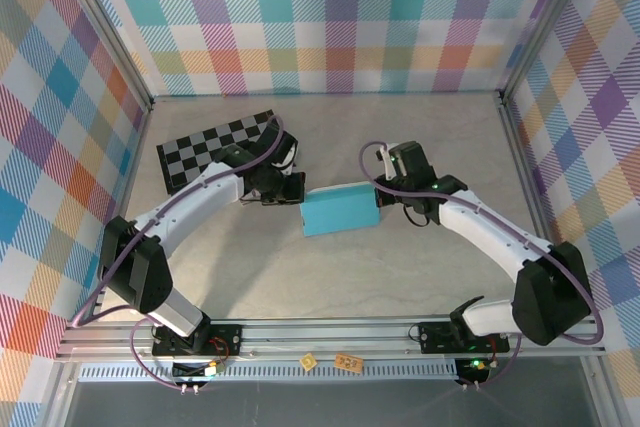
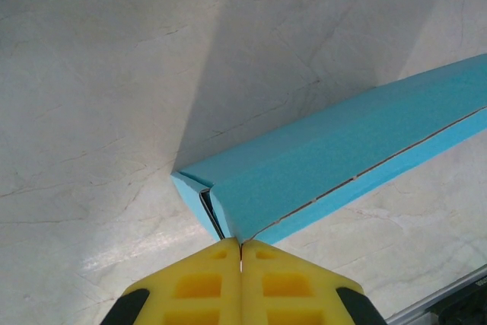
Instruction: Fold the paper box
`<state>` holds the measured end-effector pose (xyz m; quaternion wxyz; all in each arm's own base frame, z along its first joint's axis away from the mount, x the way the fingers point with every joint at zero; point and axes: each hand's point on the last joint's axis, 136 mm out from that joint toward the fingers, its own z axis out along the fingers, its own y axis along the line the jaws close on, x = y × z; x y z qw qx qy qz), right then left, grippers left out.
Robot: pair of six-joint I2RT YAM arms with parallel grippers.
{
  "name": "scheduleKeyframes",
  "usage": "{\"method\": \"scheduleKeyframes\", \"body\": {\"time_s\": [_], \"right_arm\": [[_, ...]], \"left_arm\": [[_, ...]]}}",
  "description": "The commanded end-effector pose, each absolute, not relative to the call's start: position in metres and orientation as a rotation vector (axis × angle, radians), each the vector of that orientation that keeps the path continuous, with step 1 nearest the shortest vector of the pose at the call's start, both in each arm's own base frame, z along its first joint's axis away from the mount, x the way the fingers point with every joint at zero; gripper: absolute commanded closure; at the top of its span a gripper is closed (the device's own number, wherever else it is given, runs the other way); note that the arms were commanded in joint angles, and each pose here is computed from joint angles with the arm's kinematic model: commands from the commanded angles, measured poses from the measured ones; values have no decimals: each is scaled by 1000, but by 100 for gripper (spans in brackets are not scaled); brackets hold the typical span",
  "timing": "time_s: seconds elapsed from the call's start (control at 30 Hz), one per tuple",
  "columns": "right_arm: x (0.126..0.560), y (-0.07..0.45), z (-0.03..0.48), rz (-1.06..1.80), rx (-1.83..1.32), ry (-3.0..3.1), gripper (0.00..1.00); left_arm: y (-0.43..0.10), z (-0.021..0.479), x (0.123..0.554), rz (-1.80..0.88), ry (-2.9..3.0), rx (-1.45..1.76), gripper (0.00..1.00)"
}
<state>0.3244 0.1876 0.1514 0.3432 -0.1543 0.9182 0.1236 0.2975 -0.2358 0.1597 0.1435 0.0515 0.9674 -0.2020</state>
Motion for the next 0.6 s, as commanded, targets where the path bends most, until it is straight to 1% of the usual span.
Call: {"method": "scheduleKeyframes", "body": {"time_s": [0.0, 0.33, 0.4, 0.57], "right_arm": [[305, 195, 137, 371, -508, 2410, 100], [297, 189, 137, 366, -485, 2426, 100], [295, 188, 140, 382, -458, 2439, 94], [286, 185, 152, 428, -364, 2469, 73]], "left_arm": [[-244, 155, 287, -614, 2788, 221, 100], [-238, 145, 271, -506, 2788, 299, 100], [-238, 144, 269, -488, 2784, 310, 100], [-238, 145, 269, -448, 2765, 310, 100]]}}
